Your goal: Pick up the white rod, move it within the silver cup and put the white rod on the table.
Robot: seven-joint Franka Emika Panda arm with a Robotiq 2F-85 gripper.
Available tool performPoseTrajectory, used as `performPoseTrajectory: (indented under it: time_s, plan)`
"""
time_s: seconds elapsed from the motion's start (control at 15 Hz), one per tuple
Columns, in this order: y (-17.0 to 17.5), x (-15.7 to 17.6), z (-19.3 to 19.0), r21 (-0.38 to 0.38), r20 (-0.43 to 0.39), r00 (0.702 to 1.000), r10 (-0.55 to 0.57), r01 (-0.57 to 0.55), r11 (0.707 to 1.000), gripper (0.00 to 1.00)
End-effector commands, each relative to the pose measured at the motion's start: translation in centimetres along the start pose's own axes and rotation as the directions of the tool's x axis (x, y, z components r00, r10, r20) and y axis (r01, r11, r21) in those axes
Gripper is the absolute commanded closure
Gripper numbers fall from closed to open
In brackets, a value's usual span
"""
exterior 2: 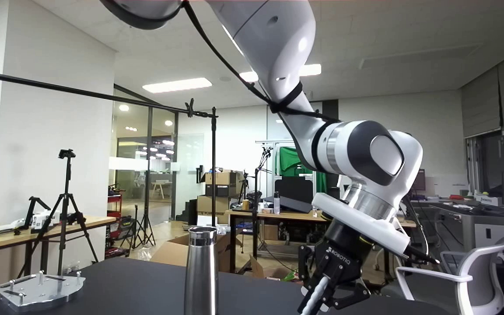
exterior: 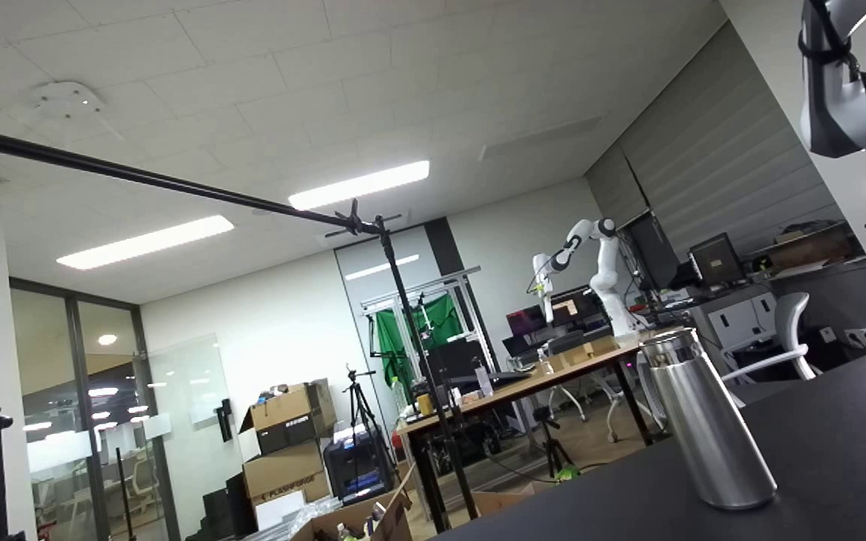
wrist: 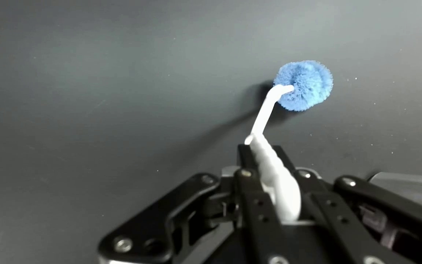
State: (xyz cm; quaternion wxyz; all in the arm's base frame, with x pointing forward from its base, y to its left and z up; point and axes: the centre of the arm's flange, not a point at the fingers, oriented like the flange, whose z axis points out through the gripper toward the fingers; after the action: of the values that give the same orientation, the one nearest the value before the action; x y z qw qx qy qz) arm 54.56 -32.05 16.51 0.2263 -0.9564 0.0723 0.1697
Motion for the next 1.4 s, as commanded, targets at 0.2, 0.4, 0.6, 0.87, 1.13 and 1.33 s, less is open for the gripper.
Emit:
performPoseTrajectory:
  time_s: [0.2,0.4,0.6,0.87,1.13,1.33]
  plan:
    - [0.5,1.2,0.3,-0.050,-0.021,0.998,0.057,-0.058,0.997,0.52]
    - [1.0,1.7,0.8,-0.077,-0.046,0.997,0.059,-0.063,0.995,0.31]
    - [-0.8,2.0,-0.1,-0.060,-0.076,0.996,0.040,-0.044,0.997,0.11]
    - [-3.6,1.6,-4.3,-0.115,-0.123,0.992,-0.023,0.009,0.993,0.00]
    - [-7.9,-0.7,-8.8,-0.235,-0.174,0.977,-0.121,0.078,0.969,0.00]
    - [-7.6,0.8,-9.4,-0.228,-0.171,0.976,-0.137,0.097,0.969,0.00]
